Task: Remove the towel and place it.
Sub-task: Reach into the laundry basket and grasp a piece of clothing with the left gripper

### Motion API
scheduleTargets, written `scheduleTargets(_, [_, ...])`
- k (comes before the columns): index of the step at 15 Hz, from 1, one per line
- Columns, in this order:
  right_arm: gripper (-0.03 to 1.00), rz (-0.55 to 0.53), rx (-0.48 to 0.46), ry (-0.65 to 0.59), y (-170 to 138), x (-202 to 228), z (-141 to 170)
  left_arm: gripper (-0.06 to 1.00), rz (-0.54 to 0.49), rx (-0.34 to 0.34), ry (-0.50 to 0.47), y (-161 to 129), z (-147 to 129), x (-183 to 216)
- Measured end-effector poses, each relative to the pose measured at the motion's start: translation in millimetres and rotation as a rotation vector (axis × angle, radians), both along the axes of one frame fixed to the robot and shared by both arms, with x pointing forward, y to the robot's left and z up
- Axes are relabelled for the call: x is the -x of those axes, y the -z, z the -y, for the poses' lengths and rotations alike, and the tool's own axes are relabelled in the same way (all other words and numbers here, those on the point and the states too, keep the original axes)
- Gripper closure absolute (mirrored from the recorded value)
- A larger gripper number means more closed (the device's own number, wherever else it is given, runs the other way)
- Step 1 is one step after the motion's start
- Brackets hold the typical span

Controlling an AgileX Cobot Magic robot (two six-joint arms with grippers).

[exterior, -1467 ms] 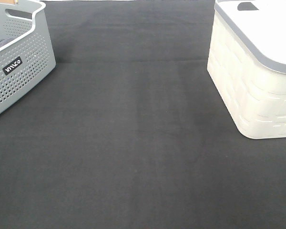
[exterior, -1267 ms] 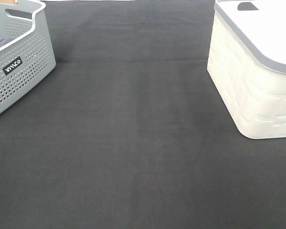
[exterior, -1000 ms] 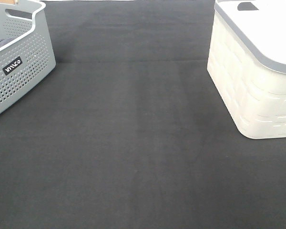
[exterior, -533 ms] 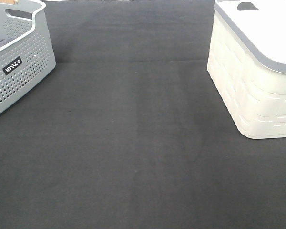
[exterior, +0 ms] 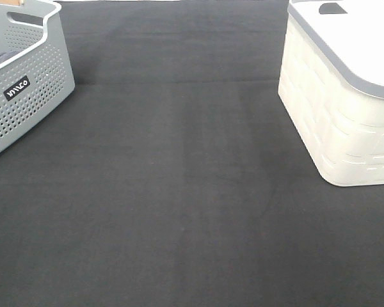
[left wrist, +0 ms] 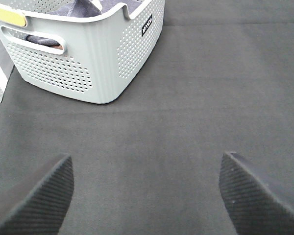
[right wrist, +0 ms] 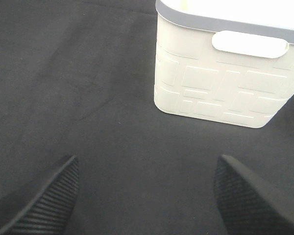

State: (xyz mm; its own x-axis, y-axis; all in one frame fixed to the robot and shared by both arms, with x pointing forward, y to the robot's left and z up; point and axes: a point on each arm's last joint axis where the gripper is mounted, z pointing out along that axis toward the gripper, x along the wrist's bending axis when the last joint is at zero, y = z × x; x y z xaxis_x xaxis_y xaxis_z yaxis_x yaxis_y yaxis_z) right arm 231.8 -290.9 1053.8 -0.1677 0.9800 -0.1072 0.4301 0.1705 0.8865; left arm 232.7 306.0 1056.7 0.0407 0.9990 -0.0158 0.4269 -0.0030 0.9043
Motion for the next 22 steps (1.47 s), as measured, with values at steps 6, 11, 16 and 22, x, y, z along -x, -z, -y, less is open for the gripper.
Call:
scheduleTargets(6, [0.22, 0.000, 0.000, 0.000, 0, 0, 0, 0.18, 0.000, -0.001, 0.000, 0, 0, 0])
scheduleTargets(11, [0.22, 0.000, 0.000, 0.000, 0, 0, 0, 0.18, 0.000, -0.001, 0.000, 0, 0, 0])
scheduleTargets(16, [0.22, 0.000, 0.000, 0.000, 0, 0, 0, 0.18, 0.002, 0.032, -0.057, 0, -3, 0])
scheduleTargets(22, [0.22, 0.000, 0.000, 0.000, 0, 0, 0, 0.18, 0.024, 0.060, -0.129, -38, -8, -4])
